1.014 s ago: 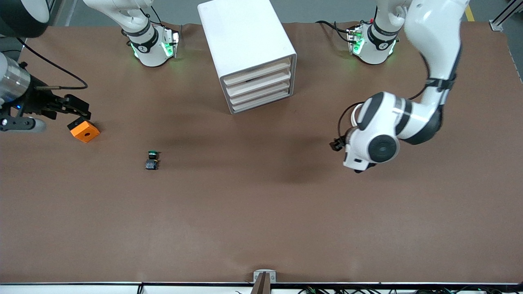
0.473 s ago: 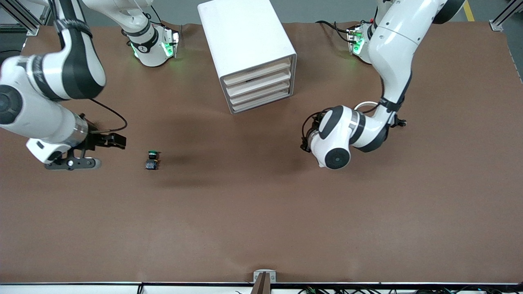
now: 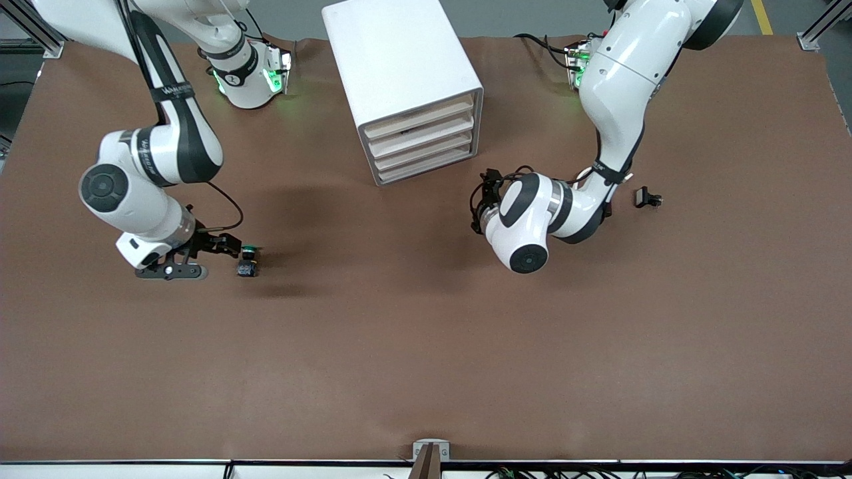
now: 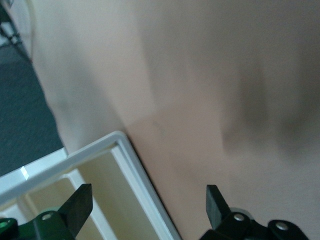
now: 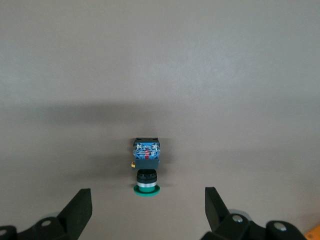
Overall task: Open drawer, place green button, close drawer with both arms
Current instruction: 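Grasp the black button with the right gripper while the left gripper reaches the drawer, then pull the drawer open with the left gripper while the right gripper carries the button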
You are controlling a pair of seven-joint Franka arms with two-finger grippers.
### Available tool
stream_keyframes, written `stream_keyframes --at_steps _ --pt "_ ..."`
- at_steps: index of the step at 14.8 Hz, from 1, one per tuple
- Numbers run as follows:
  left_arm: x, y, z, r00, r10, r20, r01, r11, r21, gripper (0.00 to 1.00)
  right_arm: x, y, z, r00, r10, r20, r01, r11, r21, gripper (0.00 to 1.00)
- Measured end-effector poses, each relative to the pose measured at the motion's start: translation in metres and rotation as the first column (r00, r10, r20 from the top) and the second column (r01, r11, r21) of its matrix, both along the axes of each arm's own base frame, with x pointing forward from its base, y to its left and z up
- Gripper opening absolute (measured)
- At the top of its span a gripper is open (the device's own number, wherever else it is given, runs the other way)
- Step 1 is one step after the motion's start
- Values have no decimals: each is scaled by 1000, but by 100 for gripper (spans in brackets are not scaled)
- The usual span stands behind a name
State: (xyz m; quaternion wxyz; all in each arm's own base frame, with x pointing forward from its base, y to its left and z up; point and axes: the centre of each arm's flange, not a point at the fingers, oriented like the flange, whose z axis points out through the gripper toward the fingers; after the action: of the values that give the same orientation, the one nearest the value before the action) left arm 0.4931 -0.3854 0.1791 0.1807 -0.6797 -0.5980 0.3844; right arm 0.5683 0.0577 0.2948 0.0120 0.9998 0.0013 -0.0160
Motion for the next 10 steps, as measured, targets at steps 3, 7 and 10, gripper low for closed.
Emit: stream_keyframes --at_steps 3,7,10 --pt "-12 -22 -8 985 121 -124 -131 989 -72 100 -2 1 -36 999 1 -35 -1 1000 -1 100" --pt "-20 -33 -18 953 218 -212 -229 973 -30 100 -1 2 -69 999 0 -37 0 1000 3 100" --pt "-35 -49 -22 930 265 -254 -259 964 59 100 5 3 -87 1000 0 -12 0 1000 9 100"
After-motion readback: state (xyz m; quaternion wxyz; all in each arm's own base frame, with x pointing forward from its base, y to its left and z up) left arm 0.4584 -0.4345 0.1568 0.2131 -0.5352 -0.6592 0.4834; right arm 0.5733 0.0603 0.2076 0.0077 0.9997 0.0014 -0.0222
